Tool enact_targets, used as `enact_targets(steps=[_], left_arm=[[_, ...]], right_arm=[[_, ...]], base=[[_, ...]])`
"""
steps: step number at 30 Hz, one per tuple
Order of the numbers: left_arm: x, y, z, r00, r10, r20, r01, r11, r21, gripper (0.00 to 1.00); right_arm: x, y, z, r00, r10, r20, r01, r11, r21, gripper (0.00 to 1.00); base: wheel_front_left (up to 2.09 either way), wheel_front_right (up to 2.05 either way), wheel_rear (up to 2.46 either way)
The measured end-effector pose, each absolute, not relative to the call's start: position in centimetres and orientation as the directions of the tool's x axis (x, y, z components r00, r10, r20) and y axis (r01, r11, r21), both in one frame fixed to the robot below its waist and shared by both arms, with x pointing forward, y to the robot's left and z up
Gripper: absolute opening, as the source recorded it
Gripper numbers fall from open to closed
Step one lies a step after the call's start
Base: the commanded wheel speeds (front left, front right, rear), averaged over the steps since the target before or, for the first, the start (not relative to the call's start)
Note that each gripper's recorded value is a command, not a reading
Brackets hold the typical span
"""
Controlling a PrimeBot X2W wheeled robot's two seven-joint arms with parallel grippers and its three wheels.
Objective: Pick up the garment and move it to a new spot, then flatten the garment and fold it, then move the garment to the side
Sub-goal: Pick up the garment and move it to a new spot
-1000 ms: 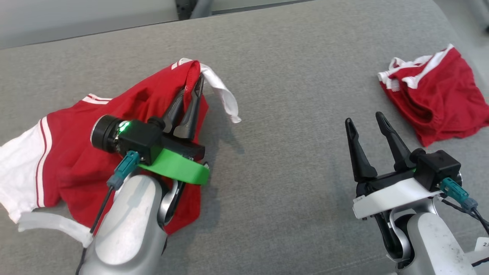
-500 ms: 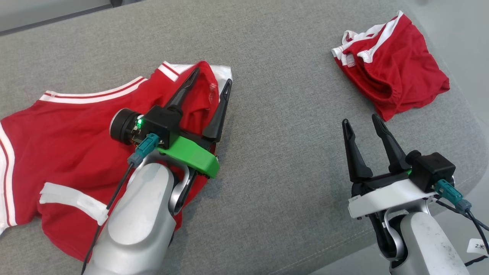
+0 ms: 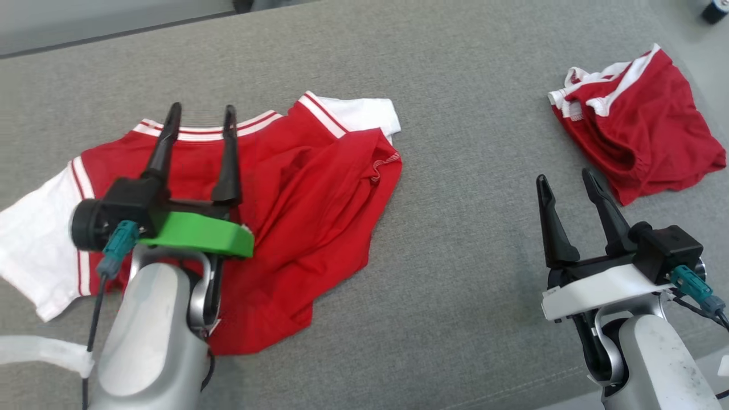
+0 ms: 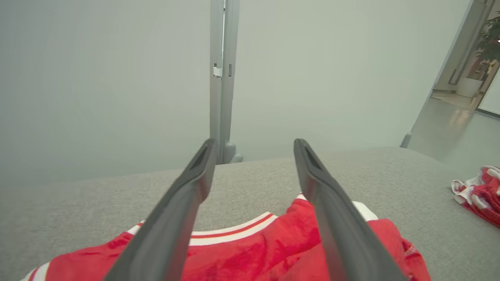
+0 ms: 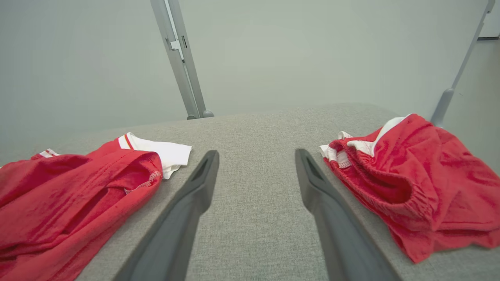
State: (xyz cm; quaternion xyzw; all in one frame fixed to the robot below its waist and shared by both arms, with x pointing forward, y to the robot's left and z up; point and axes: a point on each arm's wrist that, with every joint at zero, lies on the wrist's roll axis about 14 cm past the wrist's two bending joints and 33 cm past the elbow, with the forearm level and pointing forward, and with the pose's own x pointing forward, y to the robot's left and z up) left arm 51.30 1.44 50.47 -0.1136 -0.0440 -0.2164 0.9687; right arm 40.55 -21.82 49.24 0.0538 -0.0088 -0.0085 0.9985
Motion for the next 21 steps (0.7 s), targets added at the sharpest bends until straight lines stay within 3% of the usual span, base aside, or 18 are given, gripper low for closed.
enact_targets(steps=[12, 21], left_arm=[[46.4, 14.5, 51.7, 0.985, -0.112, 0.129, 0.129, 0.983, -0.133, 1.0], [42.0, 16.1, 52.0, 0.99, -0.07, 0.126, 0.086, 0.988, -0.126, 1.0]], right_arm=[[40.8, -18.9, 51.8, 0.994, 0.083, 0.064, -0.089, 0.991, 0.096, 1.0], [39.0, -18.3, 52.9, 0.991, 0.111, 0.078, -0.118, 0.989, 0.087, 1.0]], base=[[0.0, 0.0, 0.0], [0.0, 0.0, 0.0]])
